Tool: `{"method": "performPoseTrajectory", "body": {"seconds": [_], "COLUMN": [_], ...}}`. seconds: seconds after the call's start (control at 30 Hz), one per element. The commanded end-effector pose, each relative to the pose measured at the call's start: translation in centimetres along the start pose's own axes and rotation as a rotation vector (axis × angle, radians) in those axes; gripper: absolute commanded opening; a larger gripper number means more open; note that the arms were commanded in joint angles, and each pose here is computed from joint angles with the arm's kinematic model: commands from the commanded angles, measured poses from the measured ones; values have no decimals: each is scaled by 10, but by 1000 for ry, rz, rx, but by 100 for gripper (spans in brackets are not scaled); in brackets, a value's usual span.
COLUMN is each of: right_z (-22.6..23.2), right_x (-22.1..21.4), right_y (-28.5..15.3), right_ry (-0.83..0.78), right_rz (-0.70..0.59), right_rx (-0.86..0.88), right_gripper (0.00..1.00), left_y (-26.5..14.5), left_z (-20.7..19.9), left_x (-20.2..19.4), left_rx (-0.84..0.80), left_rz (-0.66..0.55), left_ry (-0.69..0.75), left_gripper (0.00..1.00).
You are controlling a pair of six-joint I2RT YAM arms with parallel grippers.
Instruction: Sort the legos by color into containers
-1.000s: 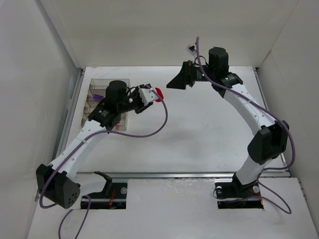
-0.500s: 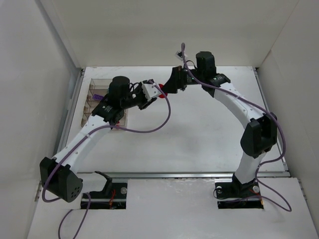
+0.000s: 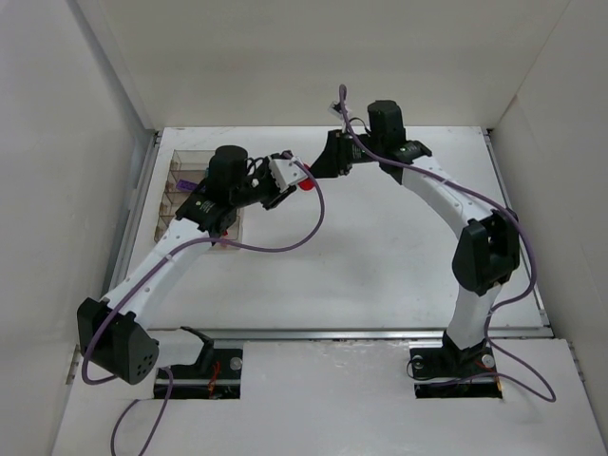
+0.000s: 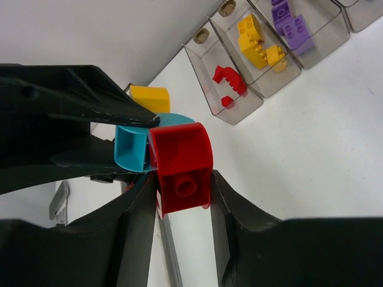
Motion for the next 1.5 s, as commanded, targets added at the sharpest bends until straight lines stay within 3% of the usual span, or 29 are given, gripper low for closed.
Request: {"method": "performPoseTrajectory", "body": {"seconds": [0.0, 0.3, 0.47, 0.57, 0.7, 0.9, 1.07, 1.17, 1.37, 1.47], "right_z": [14, 3, -13, -8, 5, 33, 45, 48, 16, 11], "right_x": [21, 24, 30, 46, 50, 35, 0, -15, -46, -52], "right_y": [4, 8, 16, 32, 81, 157, 220, 244, 258, 260], "right_ry": [-87, -53, -22, -55, -87, -131, -133, -134, -145, -174], "right_rz": [-40, -52, -71, -97, -92, -63, -21, -32, 6, 17], "right_rx": [82, 8, -68, -79, -39, 59, 131, 40, -134, -137], "right_gripper": [0, 0, 0, 0, 0, 0, 0, 0, 0, 0], "left_y": [-7, -17, -24, -47, -86, -155, -185, -202, -209, -211], "left_z": [4, 14, 24, 32, 47, 46, 48, 43, 37, 31], "left_x": [21, -2, -30, -25, -25, -16, -14, -8, -3, 1], "left_rx": [35, 94, 160, 274, 652, 983, 1058, 1089, 1076, 1037], "left_rz": [-94, -10, 101, 47, -4, -155, -215, -266, -303, -328], "left_ry": [9, -1, -87, -177, -358, -436, -436, -394, -383, -382], "left_gripper": [0, 0, 0, 0, 0, 0, 0, 0, 0, 0]}}
Point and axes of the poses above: each gripper's point midway between its finger pads, its own y axis out along the fingers, its own z axis along the line the jaws close on, x = y × z, the point moved 7 cm from there along -y, back along the fingers, and after that the axes turned 14 degrees about -y, right-handed, at the moved point
